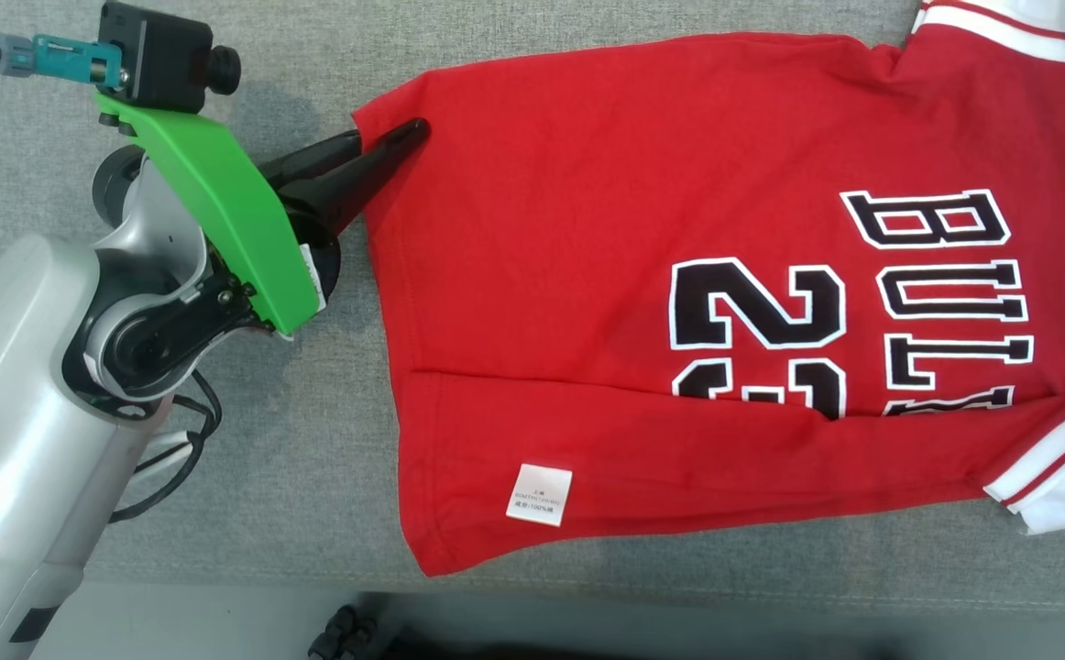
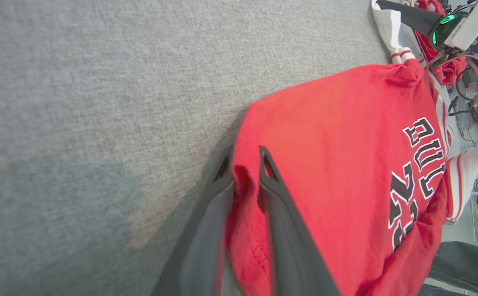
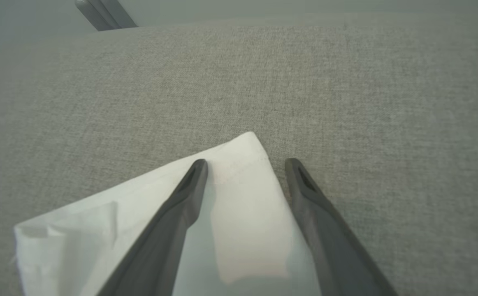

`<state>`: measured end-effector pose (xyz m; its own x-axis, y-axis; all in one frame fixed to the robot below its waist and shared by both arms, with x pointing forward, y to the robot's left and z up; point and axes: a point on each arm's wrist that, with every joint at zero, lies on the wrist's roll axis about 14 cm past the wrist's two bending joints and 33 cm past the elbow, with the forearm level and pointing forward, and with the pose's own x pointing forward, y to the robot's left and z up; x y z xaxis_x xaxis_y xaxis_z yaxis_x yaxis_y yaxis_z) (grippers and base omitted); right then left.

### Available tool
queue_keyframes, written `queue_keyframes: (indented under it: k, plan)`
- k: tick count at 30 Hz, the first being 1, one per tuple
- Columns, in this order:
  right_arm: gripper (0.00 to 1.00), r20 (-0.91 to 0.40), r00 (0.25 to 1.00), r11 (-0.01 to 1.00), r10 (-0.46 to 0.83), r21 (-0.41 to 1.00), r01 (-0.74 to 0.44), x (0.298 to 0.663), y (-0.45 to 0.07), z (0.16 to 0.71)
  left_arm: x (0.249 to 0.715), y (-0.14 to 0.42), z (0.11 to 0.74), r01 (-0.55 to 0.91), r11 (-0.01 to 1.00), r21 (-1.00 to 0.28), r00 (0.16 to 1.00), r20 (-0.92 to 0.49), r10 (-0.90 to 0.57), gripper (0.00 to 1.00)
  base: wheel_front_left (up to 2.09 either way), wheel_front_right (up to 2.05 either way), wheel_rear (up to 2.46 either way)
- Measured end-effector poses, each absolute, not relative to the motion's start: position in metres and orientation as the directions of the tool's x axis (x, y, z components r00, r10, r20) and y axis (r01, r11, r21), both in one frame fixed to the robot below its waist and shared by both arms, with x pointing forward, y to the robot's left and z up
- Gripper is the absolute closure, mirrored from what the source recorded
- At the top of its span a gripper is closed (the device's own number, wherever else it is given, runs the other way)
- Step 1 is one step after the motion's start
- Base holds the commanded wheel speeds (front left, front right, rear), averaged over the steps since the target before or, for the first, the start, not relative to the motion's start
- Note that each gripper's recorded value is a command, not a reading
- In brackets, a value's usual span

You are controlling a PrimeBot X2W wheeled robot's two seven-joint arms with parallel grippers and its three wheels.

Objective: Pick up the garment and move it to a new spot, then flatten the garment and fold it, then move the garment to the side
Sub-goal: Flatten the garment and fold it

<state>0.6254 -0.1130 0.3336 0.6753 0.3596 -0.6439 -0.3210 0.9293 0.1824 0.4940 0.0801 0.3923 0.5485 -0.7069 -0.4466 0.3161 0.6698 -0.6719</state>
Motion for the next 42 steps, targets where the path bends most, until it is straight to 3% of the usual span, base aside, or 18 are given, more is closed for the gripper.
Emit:
queue_keyframes:
  k: [3,5,9,12,17,29,42]
  plan:
    - [0.19,-0.646,0.661,0.92,0.381,0.194,-0.34,0.623,-0.105,0.335,0.493,0.08,0.392,0.314,0.673,-0.67,0.55,-0.449,-0.704,0.78,0.0,0.0,0.0]
    - [0.53,-0.651,0.651,0.915,0.389,0.195,-0.352,0.62,-0.102,0.336,0.492,0.08,0.393,0.316,0.673,-0.669,0.555,-0.446,-0.703,0.8,0.0,0.0,0.0]
    - [1.0,-0.664,0.633,0.91,0.398,0.196,-0.366,0.617,-0.099,0.338,0.49,0.078,0.395,0.317,0.667,-0.674,0.549,-0.443,-0.709,0.93,0.0,0.0,0.0]
    - [1.0,-0.669,0.62,0.904,0.409,0.206,-0.374,0.615,-0.097,0.338,0.49,0.077,0.395,0.317,0.667,-0.674,0.552,-0.44,-0.708,1.0,0.0,0.0,0.0]
    - [1.0,-0.664,0.627,0.906,0.408,0.207,-0.37,0.616,-0.098,0.34,0.49,0.078,0.394,0.314,0.667,-0.676,0.557,-0.437,-0.706,1.0,0.0,0.0,0.0]
    - [1.0,-0.48,0.754,0.893,0.449,0.225,-0.389,0.628,-0.098,0.394,0.501,0.084,0.414,0.336,0.674,-0.658,0.658,-0.348,-0.668,1.0,0.0,0.0,0.0]
    - [1.0,-0.442,0.785,0.891,0.435,0.337,-0.305,0.557,-0.123,0.395,0.445,0.092,0.405,0.269,0.694,-0.668,0.706,-0.354,-0.614,1.0,0.0,0.0,0.0]
